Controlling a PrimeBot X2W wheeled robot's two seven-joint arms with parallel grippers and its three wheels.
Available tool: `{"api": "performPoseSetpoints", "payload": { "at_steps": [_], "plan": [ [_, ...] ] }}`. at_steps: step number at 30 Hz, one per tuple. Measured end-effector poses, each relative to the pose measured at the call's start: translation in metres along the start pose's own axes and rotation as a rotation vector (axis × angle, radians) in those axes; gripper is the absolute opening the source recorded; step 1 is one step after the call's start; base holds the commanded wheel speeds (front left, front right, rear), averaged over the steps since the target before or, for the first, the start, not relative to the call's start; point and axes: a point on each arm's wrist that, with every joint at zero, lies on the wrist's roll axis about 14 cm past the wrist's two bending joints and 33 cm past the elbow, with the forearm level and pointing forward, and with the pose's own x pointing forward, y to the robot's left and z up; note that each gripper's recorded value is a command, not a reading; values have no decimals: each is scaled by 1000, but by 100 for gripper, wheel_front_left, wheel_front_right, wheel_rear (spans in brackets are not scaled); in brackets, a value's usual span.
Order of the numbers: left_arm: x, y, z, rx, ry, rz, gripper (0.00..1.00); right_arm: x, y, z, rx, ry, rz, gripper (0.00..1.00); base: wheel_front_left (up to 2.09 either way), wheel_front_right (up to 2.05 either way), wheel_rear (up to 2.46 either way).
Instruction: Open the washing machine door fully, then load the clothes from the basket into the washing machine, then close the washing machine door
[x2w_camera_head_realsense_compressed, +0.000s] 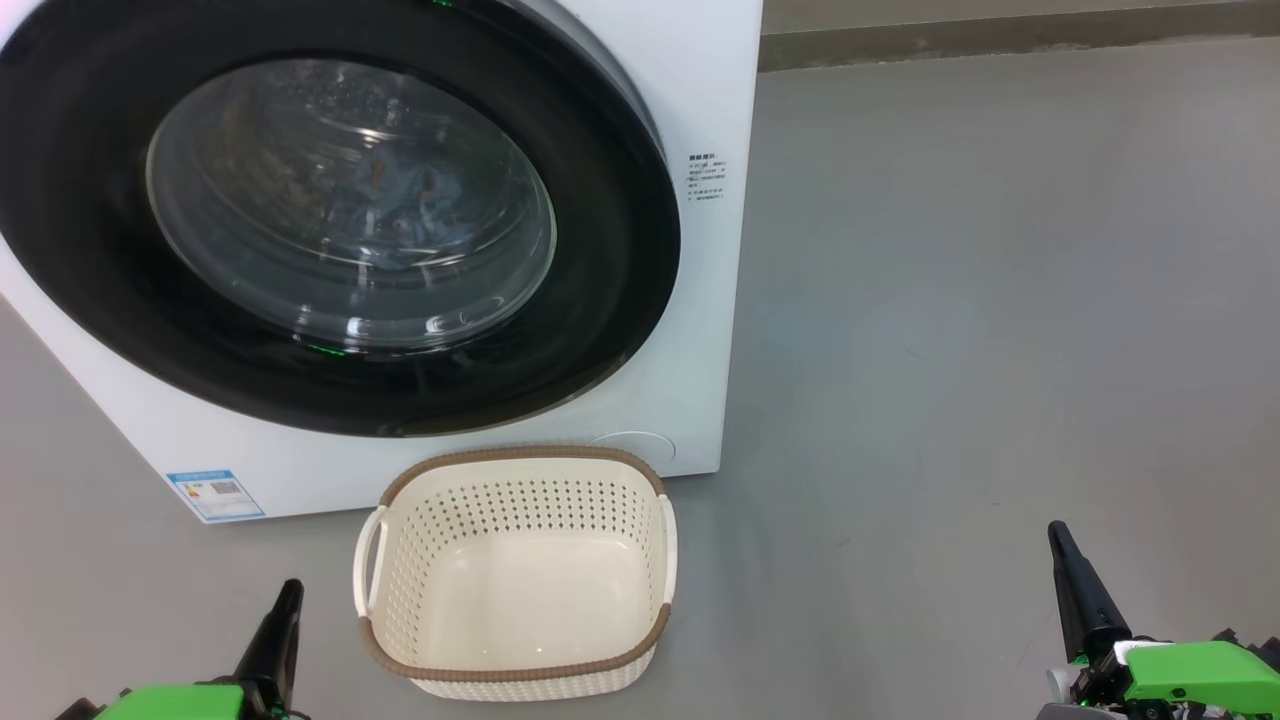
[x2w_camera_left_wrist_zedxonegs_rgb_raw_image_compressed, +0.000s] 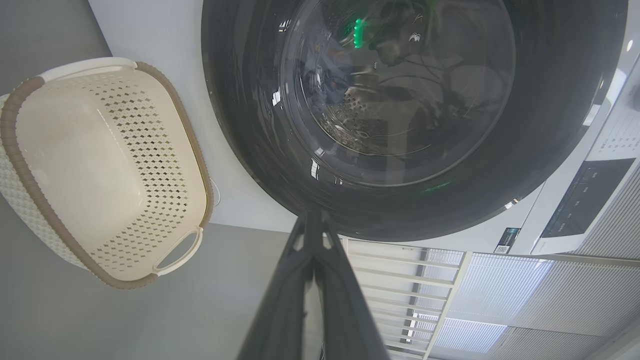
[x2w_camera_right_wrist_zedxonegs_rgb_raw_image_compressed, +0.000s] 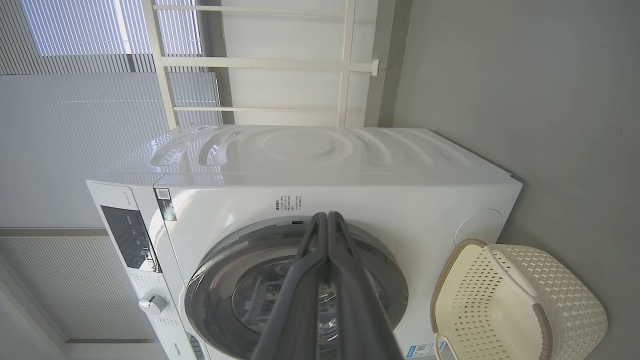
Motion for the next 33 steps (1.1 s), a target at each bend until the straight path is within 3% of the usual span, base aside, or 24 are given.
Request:
{"api": "performPoseSetpoints", "payload": {
  "at_steps": [33],
  "plan": [
    [0,0,-1,-3,4,0,0,0,0,0,2,-1,0,0,0,0,0]
  ]
}}
